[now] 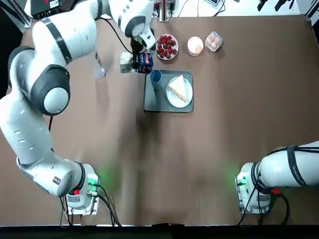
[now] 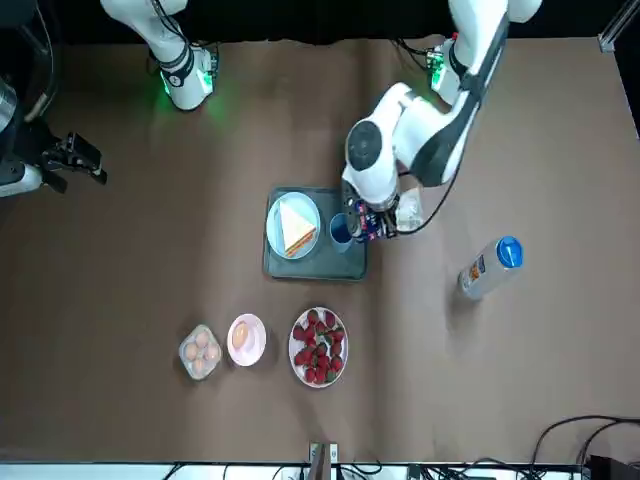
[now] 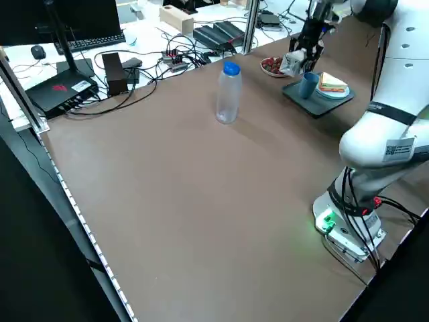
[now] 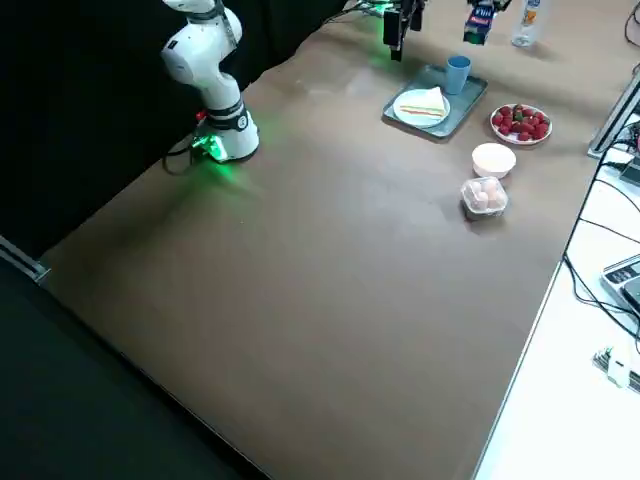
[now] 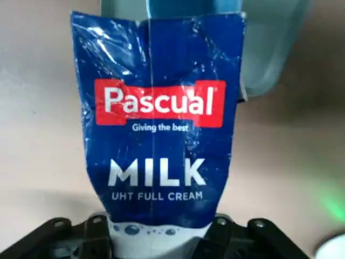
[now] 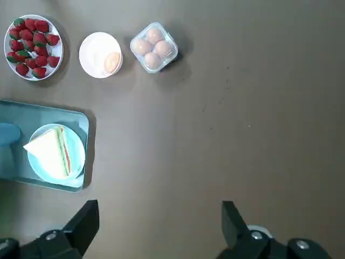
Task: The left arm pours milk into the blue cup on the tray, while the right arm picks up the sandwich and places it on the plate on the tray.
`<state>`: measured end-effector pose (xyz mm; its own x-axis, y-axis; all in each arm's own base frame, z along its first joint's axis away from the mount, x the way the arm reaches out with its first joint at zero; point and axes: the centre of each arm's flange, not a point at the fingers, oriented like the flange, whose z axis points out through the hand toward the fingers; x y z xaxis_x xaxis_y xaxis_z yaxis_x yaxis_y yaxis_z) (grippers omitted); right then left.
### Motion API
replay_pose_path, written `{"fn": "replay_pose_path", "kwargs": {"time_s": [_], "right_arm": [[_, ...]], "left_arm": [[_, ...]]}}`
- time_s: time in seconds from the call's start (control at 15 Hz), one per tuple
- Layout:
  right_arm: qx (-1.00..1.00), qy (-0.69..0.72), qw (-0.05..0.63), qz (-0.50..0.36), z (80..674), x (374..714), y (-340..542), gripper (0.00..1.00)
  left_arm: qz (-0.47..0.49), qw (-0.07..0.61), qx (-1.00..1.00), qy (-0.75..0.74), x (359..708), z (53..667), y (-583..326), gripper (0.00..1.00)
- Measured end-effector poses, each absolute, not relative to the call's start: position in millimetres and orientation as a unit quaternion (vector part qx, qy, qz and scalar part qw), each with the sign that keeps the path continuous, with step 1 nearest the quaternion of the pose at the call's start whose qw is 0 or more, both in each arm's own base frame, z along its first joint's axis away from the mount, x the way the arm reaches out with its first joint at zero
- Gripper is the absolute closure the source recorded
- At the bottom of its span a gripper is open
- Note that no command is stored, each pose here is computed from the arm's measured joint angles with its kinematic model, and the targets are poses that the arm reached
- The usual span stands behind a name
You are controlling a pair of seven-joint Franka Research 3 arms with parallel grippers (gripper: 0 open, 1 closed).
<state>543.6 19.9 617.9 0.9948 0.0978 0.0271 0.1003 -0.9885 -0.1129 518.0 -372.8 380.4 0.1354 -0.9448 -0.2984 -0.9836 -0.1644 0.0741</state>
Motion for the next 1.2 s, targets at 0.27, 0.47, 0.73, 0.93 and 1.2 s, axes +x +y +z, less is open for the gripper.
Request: {"fn": "replay_pose_path", "kwargs": {"time_s": [0.27,0.47,0.73,0.93,1.2], "right_arm": [[-0.997,-0.049,0.056,-0.005,618.1,541.3,18.2,0.00],[-0.997,-0.044,0.056,-0.009,623.2,538.7,12.2,0.00],[-0.997,-0.042,0.057,-0.012,627.9,535.4,8.9,0.00],[-0.997,-0.042,0.057,0.004,625.5,532.0,8.4,0.00],[-0.997,-0.042,0.057,0.013,623.9,529.9,8.3,0.00]], "left_arm": [[0.130,-0.018,-0.760,0.637,531.7,462.4,-300.5,0.56],[0.101,-0.086,-0.765,0.630,539.8,517.2,-226.1,0.58],[0.037,-0.181,-0.762,0.621,549.1,562.1,-99.9,0.59],[-0.034,-0.249,-0.742,0.621,553.6,561.2,15.6,0.59],[-0.146,-0.321,-0.696,0.625,547.4,501.8,170.5,0.59]]}}
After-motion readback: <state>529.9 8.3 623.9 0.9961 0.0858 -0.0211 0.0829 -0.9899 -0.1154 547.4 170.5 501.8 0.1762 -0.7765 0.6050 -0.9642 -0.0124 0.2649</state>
